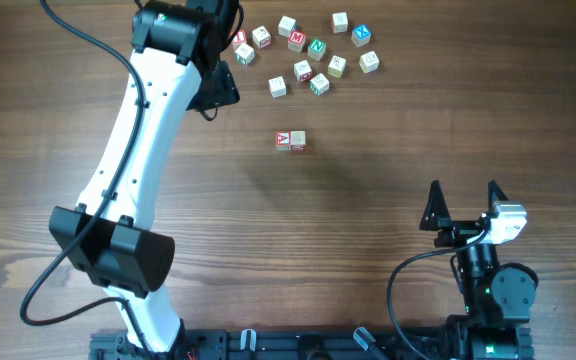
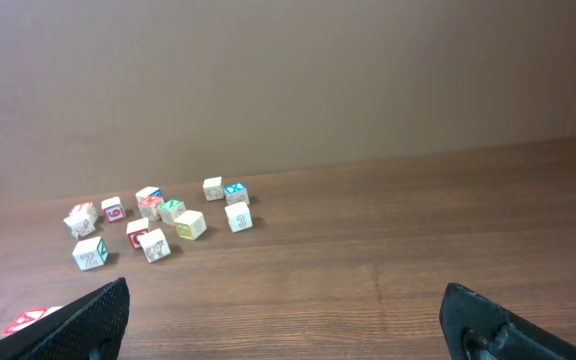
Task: Form a horizontal line
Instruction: 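Retract the left arm and reach the right arm toward the cluster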
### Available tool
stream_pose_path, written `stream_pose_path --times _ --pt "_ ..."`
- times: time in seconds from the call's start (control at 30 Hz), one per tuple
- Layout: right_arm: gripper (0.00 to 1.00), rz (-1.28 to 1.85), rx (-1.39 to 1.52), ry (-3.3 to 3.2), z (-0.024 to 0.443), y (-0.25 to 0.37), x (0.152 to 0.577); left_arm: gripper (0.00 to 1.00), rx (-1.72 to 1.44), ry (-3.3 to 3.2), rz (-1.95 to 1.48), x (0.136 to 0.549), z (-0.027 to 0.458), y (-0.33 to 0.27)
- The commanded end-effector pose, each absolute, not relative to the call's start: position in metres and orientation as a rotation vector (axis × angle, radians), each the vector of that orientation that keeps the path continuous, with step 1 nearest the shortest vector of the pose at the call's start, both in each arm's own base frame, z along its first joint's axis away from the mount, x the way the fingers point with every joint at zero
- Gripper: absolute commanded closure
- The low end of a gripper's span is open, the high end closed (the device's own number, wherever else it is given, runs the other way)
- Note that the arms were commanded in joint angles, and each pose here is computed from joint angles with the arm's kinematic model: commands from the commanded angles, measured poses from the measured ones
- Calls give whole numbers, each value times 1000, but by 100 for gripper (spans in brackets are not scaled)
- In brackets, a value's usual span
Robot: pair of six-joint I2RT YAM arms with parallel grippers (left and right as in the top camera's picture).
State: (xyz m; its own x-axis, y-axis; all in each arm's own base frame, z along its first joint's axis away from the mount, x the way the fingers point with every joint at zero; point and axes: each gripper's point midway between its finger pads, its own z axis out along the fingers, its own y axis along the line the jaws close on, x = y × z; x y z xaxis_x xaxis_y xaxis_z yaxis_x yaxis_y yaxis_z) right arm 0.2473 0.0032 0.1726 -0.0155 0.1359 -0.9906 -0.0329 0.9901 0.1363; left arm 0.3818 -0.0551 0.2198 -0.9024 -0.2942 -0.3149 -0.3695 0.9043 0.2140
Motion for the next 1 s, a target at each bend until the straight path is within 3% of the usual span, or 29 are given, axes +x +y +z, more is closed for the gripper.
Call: stream_pose_path --times 0.0,0.27,0.97 --pt "0 128 79 1581 173 2 247 0 -544 2742 397 378 236 -45" --pt "0 128 79 1581 173 2 247 0 -599 2728 398 369 247 -30" --pt "0 128 79 1581 173 2 247 0 -696 2489 287 305 338 3"
